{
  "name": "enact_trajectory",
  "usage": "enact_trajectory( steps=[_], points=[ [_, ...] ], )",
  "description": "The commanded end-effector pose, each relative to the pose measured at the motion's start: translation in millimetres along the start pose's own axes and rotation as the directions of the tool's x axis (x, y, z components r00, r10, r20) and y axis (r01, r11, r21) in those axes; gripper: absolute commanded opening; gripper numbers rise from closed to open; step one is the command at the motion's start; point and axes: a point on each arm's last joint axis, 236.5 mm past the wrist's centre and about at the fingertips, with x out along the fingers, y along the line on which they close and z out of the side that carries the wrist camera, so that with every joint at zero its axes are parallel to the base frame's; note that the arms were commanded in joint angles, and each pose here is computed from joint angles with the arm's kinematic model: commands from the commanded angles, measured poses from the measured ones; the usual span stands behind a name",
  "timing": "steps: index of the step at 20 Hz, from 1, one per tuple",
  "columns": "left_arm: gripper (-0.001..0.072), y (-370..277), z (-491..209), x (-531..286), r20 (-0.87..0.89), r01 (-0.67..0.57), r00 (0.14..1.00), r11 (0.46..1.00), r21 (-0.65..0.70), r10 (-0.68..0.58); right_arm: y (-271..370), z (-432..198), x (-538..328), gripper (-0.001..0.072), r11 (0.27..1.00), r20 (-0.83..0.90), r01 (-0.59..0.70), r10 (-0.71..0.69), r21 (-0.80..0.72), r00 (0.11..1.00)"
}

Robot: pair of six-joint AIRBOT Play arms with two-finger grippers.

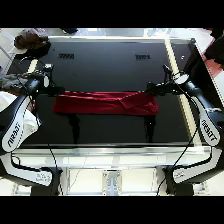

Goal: Fold the shirts.

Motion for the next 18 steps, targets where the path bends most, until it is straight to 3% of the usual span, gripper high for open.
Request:
enact_trajectory(
  steps=[1,2,4,6,9,12,14,16,17,18],
  points=[
    [0.0544,-1,5,-8,0.018,-0.005,1.000,1.000,0.011,0.005,11,14,-11,0.0100,1.000,0.023,-0.009,0.010,-0.029,1.000],
    [0.0639,1,10,-20,0.044,-0.006,0.999,1.000,0.006,0.005,22,21,-26,0.0183,0.998,0.032,-0.023,0.025,-0.054,0.999],
    [0.0626,8,29,-55,0.139,-0.005,0.990,1.000,-0.011,0.007,40,41,-71,0.0258,0.990,0.071,-0.011,0.021,-0.139,0.997],
    [0.0625,11,58,-104,0.291,0.009,0.957,1.000,-0.021,-0.002,45,53,-122,0.0271,0.972,0.112,0.063,-0.038,-0.228,0.993],
    [0.0623,-5,86,-173,0.478,0.032,0.878,0.999,0.025,-0.040,25,71,-205,0.0267,0.896,0.246,0.311,-0.239,-0.317,0.939],
    [0.0508,-47,71,-180,0.430,0.028,0.897,0.984,0.176,-0.102,29,104,-280,0.0266,0.832,0.458,0.468,-0.305,-0.299,0.835],
    [0.0508,-85,64,-174,0.399,0.051,0.904,0.966,0.254,-0.153,42,113,-302,0.0190,0.858,0.519,0.457,-0.288,-0.233,0.805],
    [0.0508,-113,68,-175,0.395,0.071,0.899,0.952,0.298,-0.190,26,104,-282,0.0212,0.893,0.448,0.418,-0.309,-0.166,0.839],
    [0.0508,-125,75,-179,0.401,0.088,0.892,0.951,0.298,-0.208,8,92,-263,0.0298,0.903,0.369,0.404,-0.330,-0.145,0.869],
    [0.0508,-135,82,-183,0.404,0.106,0.886,0.948,0.299,-0.226,-12,82,-246,0.0332,0.913,0.294,0.391,-0.344,-0.117,0.892]
  ],
)
